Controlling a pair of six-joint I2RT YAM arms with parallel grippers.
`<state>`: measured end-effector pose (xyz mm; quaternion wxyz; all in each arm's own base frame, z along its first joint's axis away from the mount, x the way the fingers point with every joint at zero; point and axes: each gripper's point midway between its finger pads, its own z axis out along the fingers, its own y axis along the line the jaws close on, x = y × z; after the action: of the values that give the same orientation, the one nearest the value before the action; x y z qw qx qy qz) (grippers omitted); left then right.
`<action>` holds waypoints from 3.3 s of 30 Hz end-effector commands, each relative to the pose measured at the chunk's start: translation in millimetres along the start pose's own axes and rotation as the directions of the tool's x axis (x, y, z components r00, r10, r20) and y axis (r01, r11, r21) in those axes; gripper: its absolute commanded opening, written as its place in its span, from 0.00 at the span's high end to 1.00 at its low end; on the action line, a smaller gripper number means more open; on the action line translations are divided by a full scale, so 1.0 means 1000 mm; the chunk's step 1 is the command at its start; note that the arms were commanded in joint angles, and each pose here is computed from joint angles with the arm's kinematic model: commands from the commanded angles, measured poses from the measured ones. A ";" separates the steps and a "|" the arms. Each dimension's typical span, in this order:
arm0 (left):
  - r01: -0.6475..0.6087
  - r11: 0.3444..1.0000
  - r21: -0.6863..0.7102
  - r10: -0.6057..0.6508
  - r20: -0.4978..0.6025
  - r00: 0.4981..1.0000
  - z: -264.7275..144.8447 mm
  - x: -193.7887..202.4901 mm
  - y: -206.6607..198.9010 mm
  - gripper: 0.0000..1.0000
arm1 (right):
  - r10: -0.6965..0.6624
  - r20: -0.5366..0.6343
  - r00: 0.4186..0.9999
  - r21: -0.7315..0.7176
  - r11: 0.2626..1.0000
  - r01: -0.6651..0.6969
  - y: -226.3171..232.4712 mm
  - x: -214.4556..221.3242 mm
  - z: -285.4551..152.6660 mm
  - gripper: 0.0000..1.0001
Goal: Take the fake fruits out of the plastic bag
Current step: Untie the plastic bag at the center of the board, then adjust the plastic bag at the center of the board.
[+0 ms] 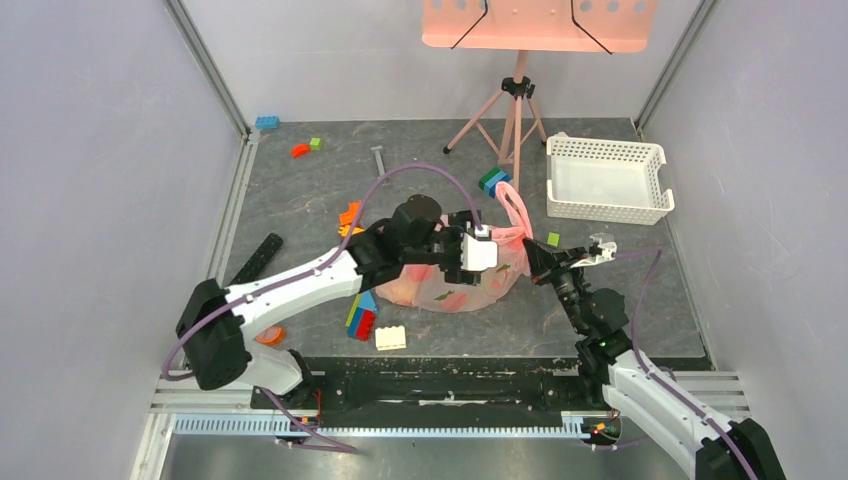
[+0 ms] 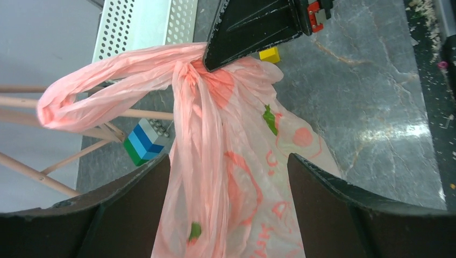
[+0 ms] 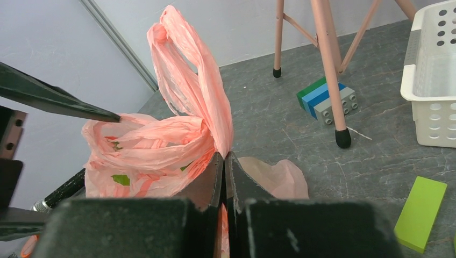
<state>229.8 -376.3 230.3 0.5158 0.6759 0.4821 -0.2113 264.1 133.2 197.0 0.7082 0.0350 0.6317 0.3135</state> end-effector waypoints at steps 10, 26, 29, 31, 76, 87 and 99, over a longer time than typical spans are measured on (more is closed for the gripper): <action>-0.051 0.981 -0.186 0.060 0.045 0.997 0.043 -0.013 0.042 0.18 | -0.032 0.035 0.999 -0.035 0.999 0.033 0.010 -0.016 0.002 1.00; -0.024 0.986 -0.165 0.029 0.027 0.999 0.053 -0.010 0.044 0.44 | -0.037 0.027 0.999 -0.037 0.999 0.038 0.009 -0.014 0.000 1.00; -0.020 0.988 -0.151 0.024 0.021 0.999 0.053 -0.009 0.041 0.50 | -0.040 0.030 0.999 -0.037 0.998 0.041 0.010 -0.015 0.001 1.00; -0.019 0.990 -0.139 0.021 0.019 1.000 0.053 -0.009 0.038 0.57 | -0.044 0.033 0.999 -0.037 0.998 0.045 0.010 -0.017 0.001 1.00; 0.729 0.545 -0.415 -0.417 0.621 0.664 -0.131 -0.029 0.037 0.94 | -0.121 0.085 0.989 -0.090 0.988 0.128 0.026 -0.042 -0.003 0.84; 0.704 0.567 -0.427 -0.402 0.603 0.689 -0.126 -0.028 0.038 0.95 | -0.604 0.020 0.797 -0.398 0.726 0.560 0.075 -0.052 0.007 0.23; 0.691 0.576 -0.437 -0.384 0.602 0.700 -0.128 -0.033 0.042 0.96 | -0.808 0.049 0.588 -0.529 0.478 0.701 0.096 -0.072 0.049 0.11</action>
<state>223.7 -277.8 302.9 0.6905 0.2156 0.6057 -0.3315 264.9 183.3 300.2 0.7003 -0.4078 0.5692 0.1390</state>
